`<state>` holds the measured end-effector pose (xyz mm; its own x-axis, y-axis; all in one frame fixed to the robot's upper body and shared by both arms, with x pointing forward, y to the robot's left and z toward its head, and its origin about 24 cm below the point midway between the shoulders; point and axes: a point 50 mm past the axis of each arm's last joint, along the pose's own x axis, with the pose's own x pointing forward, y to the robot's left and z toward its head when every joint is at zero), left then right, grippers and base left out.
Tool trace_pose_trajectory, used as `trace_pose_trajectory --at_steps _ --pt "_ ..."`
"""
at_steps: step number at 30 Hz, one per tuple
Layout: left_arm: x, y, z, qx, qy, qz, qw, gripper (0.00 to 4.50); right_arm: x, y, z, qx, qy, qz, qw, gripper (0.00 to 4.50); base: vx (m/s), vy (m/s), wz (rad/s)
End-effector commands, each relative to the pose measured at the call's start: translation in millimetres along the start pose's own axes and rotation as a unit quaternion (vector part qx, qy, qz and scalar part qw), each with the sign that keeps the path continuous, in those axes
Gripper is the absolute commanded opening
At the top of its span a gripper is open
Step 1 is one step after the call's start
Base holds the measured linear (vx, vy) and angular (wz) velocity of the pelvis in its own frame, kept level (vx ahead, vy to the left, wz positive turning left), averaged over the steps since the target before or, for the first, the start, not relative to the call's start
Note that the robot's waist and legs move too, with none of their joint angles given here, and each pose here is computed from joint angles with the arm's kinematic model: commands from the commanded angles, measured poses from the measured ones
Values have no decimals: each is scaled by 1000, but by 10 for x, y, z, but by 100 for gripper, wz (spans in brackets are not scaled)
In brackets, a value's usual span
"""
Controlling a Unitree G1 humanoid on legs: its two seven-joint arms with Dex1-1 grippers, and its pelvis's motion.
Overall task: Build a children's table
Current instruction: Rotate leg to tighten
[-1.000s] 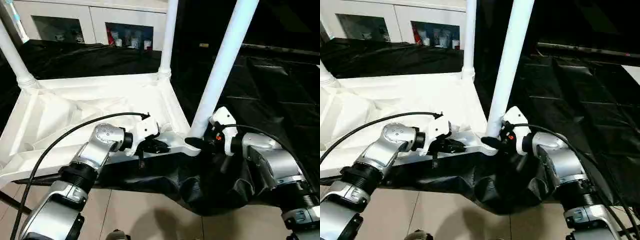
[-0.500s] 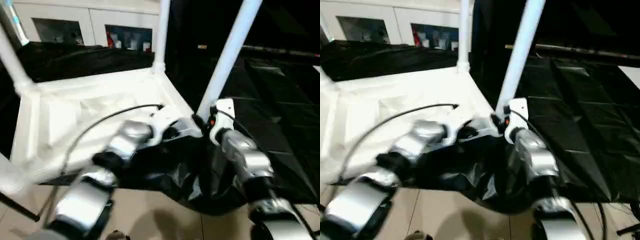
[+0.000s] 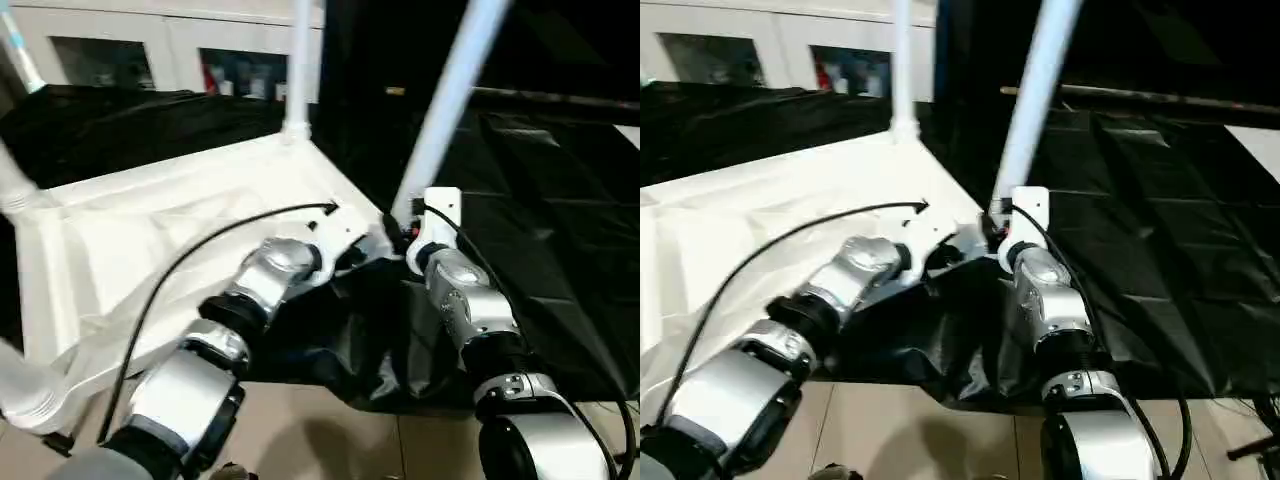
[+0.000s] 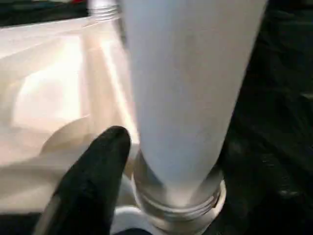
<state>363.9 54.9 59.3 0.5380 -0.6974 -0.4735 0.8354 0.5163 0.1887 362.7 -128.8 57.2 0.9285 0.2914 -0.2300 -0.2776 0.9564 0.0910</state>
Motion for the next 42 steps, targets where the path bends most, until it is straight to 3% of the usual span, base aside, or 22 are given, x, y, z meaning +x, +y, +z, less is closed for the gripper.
trace_pose_trajectory --at_steps 1,6,7,9,10,13,20,27,42 --pt "-49 13 117 24 -40 -29 998 0 -62 40 -1 -26 8 79 996 324 0 0 0" --pt "-152 18 35 42 -47 -79 995 0 -234 -162 4 -70 37 140 987 362 0 0 0" --pt "-209 7 11 49 -55 -108 991 0 -344 -240 20 -86 51 187 977 382 0 0 0" --pt "-229 0 8 54 -60 -120 990 0 -385 -258 24 -92 57 205 973 395 0 0 0" --pt "-274 -21 -9 58 -65 -149 985 0 -480 -281 27 -105 71 247 961 402 0 0 0" --pt "-357 -29 -66 70 -57 -184 979 0 -590 -324 32 -126 89 281 947 431 0 0 0" --pt "-509 -22 -116 80 -54 -222 970 0 -681 -309 86 -130 83 329 931 431 0 0 0" --pt "-579 6 -152 83 -47 -225 970 0 -684 -333 117 -131 82 333 930 373 0 0 0" --pt "-590 -28 -164 79 -46 -224 970 0 -691 -258 7 -130 87 351 923 244 0 0 0"
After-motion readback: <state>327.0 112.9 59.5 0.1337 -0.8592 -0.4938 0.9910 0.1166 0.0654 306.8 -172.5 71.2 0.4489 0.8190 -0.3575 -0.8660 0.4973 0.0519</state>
